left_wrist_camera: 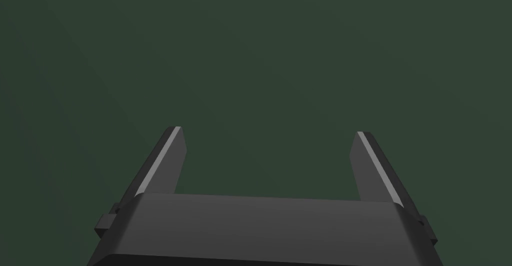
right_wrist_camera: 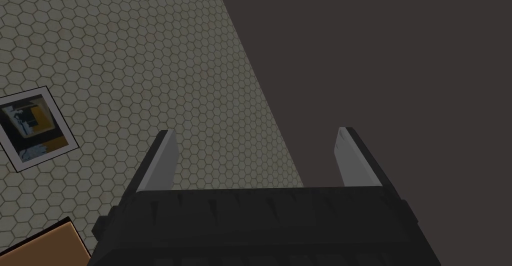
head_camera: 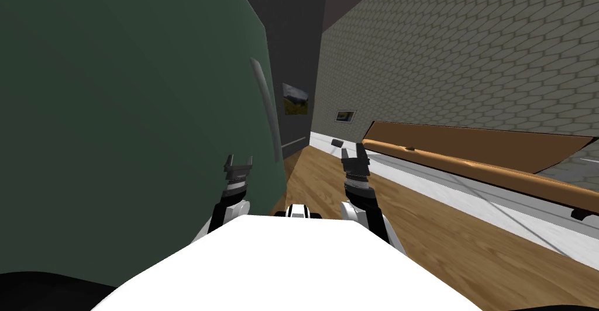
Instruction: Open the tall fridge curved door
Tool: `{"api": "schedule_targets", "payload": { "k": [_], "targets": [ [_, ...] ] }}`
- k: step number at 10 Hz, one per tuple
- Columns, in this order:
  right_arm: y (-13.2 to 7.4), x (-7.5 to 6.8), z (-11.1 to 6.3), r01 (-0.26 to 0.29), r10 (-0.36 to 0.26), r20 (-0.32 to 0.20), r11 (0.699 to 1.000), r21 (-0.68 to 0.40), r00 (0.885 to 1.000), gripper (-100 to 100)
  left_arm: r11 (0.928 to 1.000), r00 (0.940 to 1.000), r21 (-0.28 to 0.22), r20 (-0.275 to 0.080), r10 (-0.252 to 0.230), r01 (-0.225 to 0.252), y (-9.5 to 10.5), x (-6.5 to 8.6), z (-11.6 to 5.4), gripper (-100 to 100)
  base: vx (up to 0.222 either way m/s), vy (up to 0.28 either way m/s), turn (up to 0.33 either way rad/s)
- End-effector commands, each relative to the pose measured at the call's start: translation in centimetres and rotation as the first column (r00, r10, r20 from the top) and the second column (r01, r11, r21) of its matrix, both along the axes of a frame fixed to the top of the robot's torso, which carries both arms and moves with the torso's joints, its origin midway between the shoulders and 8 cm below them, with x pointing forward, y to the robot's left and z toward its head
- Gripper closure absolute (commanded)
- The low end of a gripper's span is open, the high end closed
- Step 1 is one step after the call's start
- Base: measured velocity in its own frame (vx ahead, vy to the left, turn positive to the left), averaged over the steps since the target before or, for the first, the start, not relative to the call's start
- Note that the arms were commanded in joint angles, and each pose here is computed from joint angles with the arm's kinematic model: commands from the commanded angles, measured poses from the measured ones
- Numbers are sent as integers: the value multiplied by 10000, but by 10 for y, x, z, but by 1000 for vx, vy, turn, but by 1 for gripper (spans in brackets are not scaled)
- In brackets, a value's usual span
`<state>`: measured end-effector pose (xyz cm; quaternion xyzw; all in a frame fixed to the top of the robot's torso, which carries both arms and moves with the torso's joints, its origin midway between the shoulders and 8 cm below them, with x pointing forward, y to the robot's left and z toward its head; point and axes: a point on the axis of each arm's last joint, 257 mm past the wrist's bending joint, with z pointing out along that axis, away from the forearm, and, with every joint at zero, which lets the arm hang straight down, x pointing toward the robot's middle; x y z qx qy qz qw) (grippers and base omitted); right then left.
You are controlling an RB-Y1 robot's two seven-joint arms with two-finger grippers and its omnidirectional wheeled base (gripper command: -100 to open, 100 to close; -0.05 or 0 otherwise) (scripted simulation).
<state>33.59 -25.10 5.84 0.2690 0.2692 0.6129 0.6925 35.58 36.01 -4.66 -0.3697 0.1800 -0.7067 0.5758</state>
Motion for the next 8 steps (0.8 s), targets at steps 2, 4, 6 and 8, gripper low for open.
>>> {"api": "schedule_targets", "payload": {
  "k": [2,4,6,8],
  "targets": [
    [0,0,0,1,-1,-1,10000,-1,10000,0,9960,9997,-886,-252,66,-88,24,-1,-30,-100,177,-130,42],
    [0,0,0,0,0,1,10000,-2,10000,0,9877,9994,-1551,-326,149,-198,43,-4,-49,-100,103,-114,45],
    [0,0,0,-1,1,1,10000,-1,10000,0,9812,9985,-1901,-493,240,-330,53,-6,-64,-100,103,-106,25],
    [0,0,0,0,0,0,10000,-1,10000,0,9651,9972,-2561,-628,403,-551,71,-11,-87,-100,151,-132,59]
  ]
}}
